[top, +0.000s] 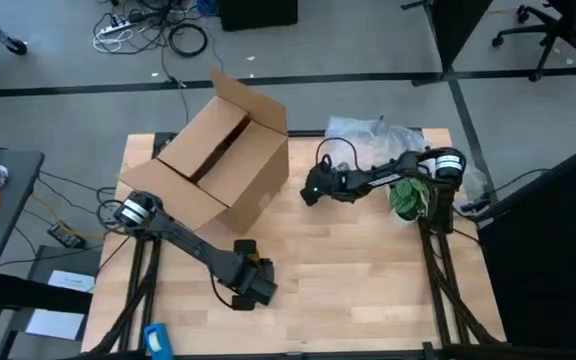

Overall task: Wrap mug
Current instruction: Wrap the yellow mug with the bubble wrap

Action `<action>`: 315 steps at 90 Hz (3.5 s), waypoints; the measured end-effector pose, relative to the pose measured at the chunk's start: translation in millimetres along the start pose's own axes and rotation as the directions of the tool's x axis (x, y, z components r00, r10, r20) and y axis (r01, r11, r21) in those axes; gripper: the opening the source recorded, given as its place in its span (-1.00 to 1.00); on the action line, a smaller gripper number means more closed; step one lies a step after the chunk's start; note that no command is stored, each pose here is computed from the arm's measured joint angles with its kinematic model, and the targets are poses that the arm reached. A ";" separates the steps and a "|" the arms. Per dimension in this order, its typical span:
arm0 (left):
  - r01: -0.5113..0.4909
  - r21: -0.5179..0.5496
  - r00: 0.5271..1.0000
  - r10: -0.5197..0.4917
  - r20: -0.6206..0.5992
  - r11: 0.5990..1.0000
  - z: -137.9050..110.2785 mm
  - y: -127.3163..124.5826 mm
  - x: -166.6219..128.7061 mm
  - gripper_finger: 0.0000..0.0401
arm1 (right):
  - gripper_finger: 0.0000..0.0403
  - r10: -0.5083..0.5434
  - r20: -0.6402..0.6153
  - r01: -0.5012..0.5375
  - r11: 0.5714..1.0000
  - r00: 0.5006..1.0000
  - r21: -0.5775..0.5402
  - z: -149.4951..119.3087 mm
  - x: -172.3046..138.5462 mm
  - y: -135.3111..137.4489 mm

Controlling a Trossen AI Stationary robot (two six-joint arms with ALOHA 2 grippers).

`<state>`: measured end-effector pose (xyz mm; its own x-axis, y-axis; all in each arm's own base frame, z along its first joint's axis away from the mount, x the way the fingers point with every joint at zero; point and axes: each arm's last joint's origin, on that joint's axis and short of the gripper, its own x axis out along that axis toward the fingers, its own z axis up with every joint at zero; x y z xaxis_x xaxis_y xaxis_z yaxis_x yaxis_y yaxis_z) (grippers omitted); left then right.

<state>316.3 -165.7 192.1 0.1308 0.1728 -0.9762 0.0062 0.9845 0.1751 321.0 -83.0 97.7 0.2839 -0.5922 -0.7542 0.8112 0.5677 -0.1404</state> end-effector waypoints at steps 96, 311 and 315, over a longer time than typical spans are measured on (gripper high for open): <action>-0.111 0.106 0.947 0.137 -0.289 0.988 -53.1 -20.8 -14.5 -0.86 | -1.00 0.907 0.409 -0.992 0.125 0.102 -0.029 -161.7 -202.6 250.7; -0.223 -0.296 0.904 0.311 0.293 0.929 57.6 6.2 28.7 -0.92 | 0.07 -0.124 -0.070 0.041 0.715 0.990 -0.698 -104.8 -161.5 105.1; -0.224 -0.297 0.912 0.307 0.271 0.928 53.0 2.9 28.2 -0.92 | 0.02 -0.094 -0.138 -0.025 0.732 0.986 -0.680 -110.2 -155.0 105.2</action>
<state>372.6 -159.5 171.8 0.3896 0.4521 -0.8024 -0.3182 0.8837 0.3434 306.0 131.5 129.1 0.1328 -0.5586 -0.8187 0.2393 0.8197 -0.5205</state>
